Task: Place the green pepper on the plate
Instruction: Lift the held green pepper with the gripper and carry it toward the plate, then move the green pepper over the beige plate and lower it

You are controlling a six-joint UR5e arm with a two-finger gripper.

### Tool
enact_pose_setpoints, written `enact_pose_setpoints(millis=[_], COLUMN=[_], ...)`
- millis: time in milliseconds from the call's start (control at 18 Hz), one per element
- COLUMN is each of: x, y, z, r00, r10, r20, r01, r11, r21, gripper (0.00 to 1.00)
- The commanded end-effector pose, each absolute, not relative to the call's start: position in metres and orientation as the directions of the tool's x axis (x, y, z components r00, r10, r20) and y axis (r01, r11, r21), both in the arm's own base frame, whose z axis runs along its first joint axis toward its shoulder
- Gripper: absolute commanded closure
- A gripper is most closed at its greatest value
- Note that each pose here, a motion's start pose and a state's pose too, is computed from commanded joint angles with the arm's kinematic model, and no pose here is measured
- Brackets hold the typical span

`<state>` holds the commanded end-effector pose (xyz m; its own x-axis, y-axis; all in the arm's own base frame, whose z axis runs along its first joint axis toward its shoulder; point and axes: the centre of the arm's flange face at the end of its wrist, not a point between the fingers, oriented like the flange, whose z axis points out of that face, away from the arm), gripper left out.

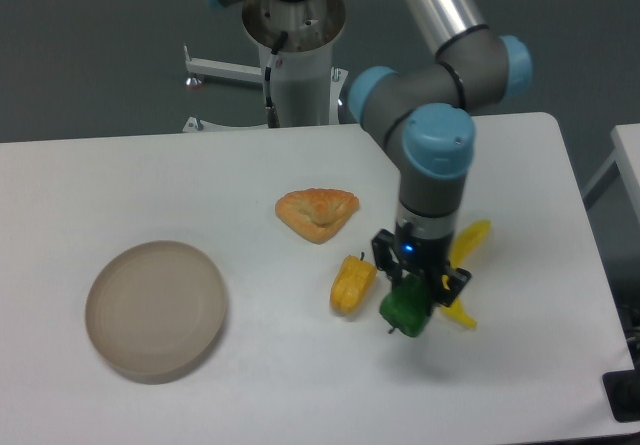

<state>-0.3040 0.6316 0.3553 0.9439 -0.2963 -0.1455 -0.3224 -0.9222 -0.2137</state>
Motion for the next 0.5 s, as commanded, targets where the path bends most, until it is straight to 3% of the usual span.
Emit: enact_pose_setpoints(millis=[500], x=[-0.171], y=[0.639], z=[0.360], r00=[0.985], r10=[-0.163], r20=[-0.055], r01=[-0.172], r11=[-0.957], r21=[-0.234], gripper=[0.64])
